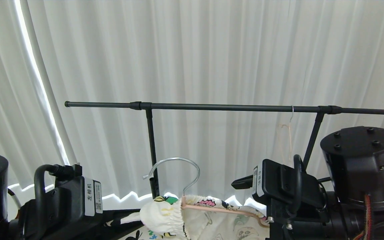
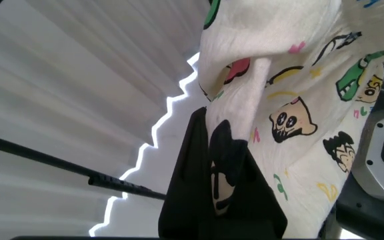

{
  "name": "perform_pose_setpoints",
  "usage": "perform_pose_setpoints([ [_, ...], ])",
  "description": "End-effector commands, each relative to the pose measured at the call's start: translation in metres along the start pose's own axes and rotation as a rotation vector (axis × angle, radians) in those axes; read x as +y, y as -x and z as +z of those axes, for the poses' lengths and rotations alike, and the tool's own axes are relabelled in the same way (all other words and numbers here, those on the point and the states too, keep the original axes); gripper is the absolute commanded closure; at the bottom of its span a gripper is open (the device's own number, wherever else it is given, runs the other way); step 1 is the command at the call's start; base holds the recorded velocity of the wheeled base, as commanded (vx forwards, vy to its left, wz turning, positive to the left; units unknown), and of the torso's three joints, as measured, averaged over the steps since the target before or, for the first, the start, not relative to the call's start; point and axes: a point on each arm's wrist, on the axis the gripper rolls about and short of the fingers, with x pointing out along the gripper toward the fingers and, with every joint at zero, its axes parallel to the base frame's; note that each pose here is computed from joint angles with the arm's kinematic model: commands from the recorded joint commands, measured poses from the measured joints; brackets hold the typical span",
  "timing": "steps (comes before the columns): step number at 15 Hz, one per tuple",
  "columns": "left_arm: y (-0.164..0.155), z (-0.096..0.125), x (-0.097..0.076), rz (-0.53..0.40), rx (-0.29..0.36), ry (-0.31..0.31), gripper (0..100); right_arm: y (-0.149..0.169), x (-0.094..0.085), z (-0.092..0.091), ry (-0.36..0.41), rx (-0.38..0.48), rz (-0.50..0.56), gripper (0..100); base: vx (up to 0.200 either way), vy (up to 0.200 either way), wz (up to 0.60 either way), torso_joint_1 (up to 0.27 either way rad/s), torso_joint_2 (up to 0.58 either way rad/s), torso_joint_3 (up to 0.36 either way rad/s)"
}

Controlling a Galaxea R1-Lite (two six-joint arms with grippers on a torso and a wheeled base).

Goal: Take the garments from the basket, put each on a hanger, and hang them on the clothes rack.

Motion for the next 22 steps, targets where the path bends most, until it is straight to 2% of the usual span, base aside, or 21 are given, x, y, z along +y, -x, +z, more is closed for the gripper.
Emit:
perform_pose_setpoints([
  [1, -0.0008, 0.0003, -0.0002, -0.004, 0.0, -0.002, 100, -0.0022, 0.0006, -0.0005, 0.001, 0.006, 0.004, 0, 0.0, 0.0, 0.0, 0.0, 0.0, 0.0],
  [3, -0.0008, 0.0005, -0.0001, -0.004, -0.001, -0.002, 100, -0.0022, 0.0007, -0.0007, 0.001, 0.007, 0.003, 0, 0.0, 0.0, 0.0, 0.0, 0.0, 0.0],
  [4, -0.0008, 0.0003, -0.0002, -0.003, 0.001, -0.003, 100, -0.0018, 0.0011, -0.0005, 0.001, 0.007, 0.004, 100, 0.0, 0.0, 0.0, 0.0, 0.0, 0.0],
  [12, -0.0001, 0.0006, 0.0, 0.007, 0.001, -0.006, 100, -0.0017, 0.0032, -0.001, 0.005, 0.015, 0.007, 100, 0.0, 0.0, 0.0, 0.0, 0.0, 0.0],
  [16, -0.001, -0.0036, -0.0003, 0.059, 0.049, -0.026, 100, -0.0008, 0.0032, -0.0005, 0.006, 0.012, 0.006, 100, 0.0, 0.0, 0.0, 0.0, 0.0, 0.0],
  [17, -0.0006, -0.0035, -0.0003, 0.06, 0.048, -0.027, 0, -0.0004, 0.0032, -0.0003, 0.006, 0.011, 0.004, 100, 0.0, 0.0, 0.0, 0.0, 0.0, 0.0],
  [22, 0.0008, -0.0025, -0.0003, 0.065, 0.04, -0.026, 0, 0.0023, 0.002, -0.0007, 0.004, 0.014, -0.025, 100, 0.0, 0.0, 0.0, 0.0, 0.0, 0.0],
])
